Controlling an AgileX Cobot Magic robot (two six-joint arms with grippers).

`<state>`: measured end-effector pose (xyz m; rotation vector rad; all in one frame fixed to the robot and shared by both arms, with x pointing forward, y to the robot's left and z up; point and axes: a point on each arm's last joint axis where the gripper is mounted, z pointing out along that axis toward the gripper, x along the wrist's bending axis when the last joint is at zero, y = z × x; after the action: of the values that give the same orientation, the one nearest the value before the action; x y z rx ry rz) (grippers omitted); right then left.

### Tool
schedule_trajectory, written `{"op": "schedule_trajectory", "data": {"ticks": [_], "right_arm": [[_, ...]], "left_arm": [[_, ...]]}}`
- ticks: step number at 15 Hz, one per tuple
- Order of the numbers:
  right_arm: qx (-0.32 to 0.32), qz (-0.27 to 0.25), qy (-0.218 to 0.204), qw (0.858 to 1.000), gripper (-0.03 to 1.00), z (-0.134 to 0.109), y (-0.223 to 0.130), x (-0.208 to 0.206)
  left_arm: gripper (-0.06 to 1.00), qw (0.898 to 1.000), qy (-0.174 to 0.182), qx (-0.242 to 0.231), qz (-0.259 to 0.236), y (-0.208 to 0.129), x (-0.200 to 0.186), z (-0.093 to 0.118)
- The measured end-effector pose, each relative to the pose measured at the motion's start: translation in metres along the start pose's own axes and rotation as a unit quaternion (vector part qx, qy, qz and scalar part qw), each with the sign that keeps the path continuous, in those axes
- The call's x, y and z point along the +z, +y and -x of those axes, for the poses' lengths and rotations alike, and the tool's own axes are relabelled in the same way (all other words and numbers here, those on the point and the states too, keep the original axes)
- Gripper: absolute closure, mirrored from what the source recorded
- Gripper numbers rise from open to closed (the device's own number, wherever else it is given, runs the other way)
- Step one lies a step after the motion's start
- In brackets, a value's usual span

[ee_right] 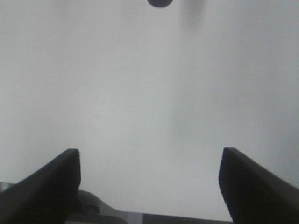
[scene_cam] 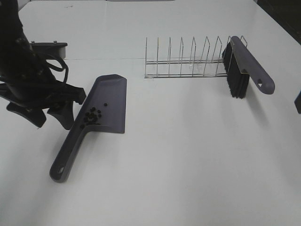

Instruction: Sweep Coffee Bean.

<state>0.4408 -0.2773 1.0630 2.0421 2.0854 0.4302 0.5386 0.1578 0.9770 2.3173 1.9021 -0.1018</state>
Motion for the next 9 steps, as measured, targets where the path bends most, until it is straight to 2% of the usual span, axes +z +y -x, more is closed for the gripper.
{"op": "schedule_trajectory", "data": {"ticks": [1, 2, 4, 9], "right_arm": [[-0.002, -0.003, 0.0, 1.0, 0.29, 0.001, -0.016, -0.004], [-0.002, -0.008, 0.002, 1.0, 0.29, 0.002, -0.046, -0.009], [0.0, 0.001, 0.009, 1.0, 0.29, 0.003, -0.078, -0.014], [-0.018, 0.086, 0.017, 0.996, 0.29, 0.006, -0.131, -0.025]], "left_arm": [[0.38, 1.0, 0.001, 0.004, -0.009, -0.008, -0.015, 0.0], [0.38, 1.0, 0.007, 0.014, -0.016, -0.027, -0.046, -0.001], [0.38, 1.0, 0.009, 0.019, 0.014, -0.052, -0.079, -0.004], [0.38, 0.996, 0.019, 0.037, 0.076, -0.14, -0.109, -0.024]]}}
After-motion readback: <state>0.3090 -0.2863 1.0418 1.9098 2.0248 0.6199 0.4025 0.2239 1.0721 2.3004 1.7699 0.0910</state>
